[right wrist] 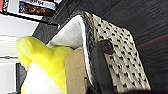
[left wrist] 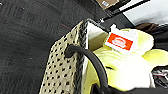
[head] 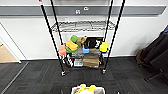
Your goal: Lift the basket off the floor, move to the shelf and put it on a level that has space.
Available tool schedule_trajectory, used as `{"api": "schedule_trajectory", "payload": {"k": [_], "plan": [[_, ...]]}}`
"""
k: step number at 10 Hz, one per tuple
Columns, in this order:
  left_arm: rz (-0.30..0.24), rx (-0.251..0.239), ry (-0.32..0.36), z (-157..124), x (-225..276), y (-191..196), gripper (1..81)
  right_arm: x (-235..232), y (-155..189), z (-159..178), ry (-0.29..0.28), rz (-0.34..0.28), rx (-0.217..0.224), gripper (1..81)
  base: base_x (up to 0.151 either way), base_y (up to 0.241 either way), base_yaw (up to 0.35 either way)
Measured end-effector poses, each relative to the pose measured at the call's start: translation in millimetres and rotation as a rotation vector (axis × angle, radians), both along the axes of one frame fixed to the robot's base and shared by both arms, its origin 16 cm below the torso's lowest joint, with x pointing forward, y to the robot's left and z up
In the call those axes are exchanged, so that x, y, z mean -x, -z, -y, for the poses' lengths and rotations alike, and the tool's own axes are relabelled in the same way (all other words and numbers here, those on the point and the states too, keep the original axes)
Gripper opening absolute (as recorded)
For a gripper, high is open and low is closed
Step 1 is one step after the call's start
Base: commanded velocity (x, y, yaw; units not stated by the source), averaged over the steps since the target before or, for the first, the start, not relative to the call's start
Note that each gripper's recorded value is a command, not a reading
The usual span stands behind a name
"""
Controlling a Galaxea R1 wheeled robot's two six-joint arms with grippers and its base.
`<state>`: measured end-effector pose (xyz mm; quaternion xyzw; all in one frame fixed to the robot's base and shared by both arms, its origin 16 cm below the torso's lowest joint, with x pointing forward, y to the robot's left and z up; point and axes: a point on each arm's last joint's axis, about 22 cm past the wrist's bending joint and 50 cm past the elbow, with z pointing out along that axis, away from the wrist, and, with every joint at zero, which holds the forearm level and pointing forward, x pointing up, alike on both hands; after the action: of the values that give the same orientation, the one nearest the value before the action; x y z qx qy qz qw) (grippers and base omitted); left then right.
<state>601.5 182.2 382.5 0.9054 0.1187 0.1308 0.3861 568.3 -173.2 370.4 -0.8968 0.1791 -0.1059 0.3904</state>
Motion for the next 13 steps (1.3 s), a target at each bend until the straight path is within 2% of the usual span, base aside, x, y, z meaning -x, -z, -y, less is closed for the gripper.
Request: {"api": "schedule_trajectory", "payload": {"k": [4, 10, 11, 13], "plan": [[0.079, 0.009, 0.028, 12.2, -9.3, -76.0, 1.0, 0.0, -74.1, 11.0, 0.024, 0.08, -0.001, 1.0, 0.0, 0.0, 0.0], [0.163, 0.01, 0.064, 21.2, 4.4, -174.9, 1.0, 19.2, -170.8, 17.8, 0.027, 0.164, -0.003, 1.0, 0.0, 0.0, 0.0], [0.171, 0.014, 0.062, 19.5, 8.2, -185.8, 1.0, 19.7, -180.4, 17.2, 0.031, 0.177, -0.007, 1.0, 0.0, 0.0, 0.0], [0.126, 0.022, 0.03, 12.0, 23.1, -189.2, 1.0, 28.6, -189.4, 11.3, 0.011, 0.161, -0.007, 1.0, 0.0, 0.0, 0.0]]}}
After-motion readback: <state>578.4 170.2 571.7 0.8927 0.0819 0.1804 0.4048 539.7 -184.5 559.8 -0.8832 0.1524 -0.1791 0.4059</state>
